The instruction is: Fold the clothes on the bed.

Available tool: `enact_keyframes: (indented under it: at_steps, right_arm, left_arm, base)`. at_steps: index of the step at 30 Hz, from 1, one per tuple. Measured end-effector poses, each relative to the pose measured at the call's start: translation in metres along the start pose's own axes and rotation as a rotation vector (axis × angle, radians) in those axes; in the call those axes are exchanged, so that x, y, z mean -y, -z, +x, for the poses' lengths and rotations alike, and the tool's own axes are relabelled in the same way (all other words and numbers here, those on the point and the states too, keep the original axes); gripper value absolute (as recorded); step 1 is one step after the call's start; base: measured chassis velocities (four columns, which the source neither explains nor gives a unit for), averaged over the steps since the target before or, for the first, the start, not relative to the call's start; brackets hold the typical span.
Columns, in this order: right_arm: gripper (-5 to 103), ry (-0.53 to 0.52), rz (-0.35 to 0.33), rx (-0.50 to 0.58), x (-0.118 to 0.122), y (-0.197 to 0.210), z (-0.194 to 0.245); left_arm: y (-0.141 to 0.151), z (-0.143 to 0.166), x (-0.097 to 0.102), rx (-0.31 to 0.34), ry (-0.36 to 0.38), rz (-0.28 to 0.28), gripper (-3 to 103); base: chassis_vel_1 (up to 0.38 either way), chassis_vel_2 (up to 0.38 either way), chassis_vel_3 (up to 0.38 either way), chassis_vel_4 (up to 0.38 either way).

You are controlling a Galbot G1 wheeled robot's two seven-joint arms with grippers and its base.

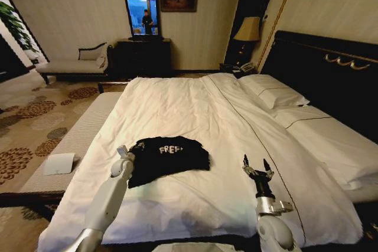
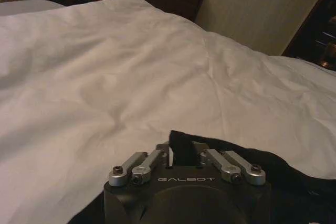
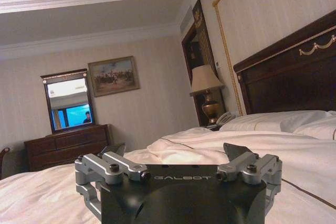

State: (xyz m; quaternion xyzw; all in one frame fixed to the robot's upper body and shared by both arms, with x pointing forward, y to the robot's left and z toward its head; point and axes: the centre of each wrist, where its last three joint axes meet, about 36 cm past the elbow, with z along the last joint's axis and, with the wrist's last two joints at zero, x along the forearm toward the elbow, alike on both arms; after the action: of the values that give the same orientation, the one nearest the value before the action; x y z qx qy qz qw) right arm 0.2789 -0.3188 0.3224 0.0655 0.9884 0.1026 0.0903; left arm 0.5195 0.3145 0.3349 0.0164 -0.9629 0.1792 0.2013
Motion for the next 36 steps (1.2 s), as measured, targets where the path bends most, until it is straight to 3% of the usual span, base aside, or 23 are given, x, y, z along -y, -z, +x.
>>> enact_keyframes:
  at_steps: [3, 5, 12, 17, 25, 27, 30, 36]
  right_arm:
    - [100, -0.007, 0.002, -0.004, 0.000, -0.001, -0.004]
    - [100, -0.012, 0.004, -0.010, 0.000, -0.002, -0.006]
    - [100, -0.062, 0.006, -0.093, 0.005, 0.002, -0.015]
    - [100, -0.035, -0.065, -0.172, 0.015, 0.020, -0.043]
    - [100, 0.133, -0.263, -0.405, 0.006, 0.045, -0.127]
    - [100, 0.141, -0.267, -0.412, 0.005, 0.045, -0.131]
    - [100, 0.255, -0.309, -0.516, -0.012, 0.038, -0.182]
    - [100, 0.371, -0.288, -0.631, -0.039, 0.006, -0.228]
  left_arm:
    - [0.003, 0.002, -0.002, 0.002, -0.002, 0.002, 9]
    - [0.003, 0.003, -0.002, 0.003, -0.003, 0.004, 4]
    - [0.003, 0.007, 0.003, 0.017, -0.014, 0.017, 2]
    - [0.013, 0.011, 0.010, 0.060, -0.040, 0.025, 2]
    - [0.017, 0.025, 0.012, 0.125, -0.069, 0.027, 2]
    - [0.017, 0.025, 0.012, 0.129, -0.069, 0.028, 2]
    - [0.030, 0.028, 0.002, 0.174, -0.047, 0.055, 2]
    - [0.049, 0.028, -0.013, 0.204, -0.022, 0.047, 2]
  base:
    - [0.000, 0.000, 0.000, 0.000]
    - [0.000, 0.000, 0.000, 0.000]
    - [0.000, 0.000, 0.000, 0.000]
    - [0.000, 0.000, 0.000, 0.000]
    - [0.000, 0.000, 0.000, 0.000]
    - [0.000, 0.000, 0.000, 0.000]
    - [0.000, 0.000, 0.000, 0.000]
    - [0.000, 0.000, 0.000, 0.000]
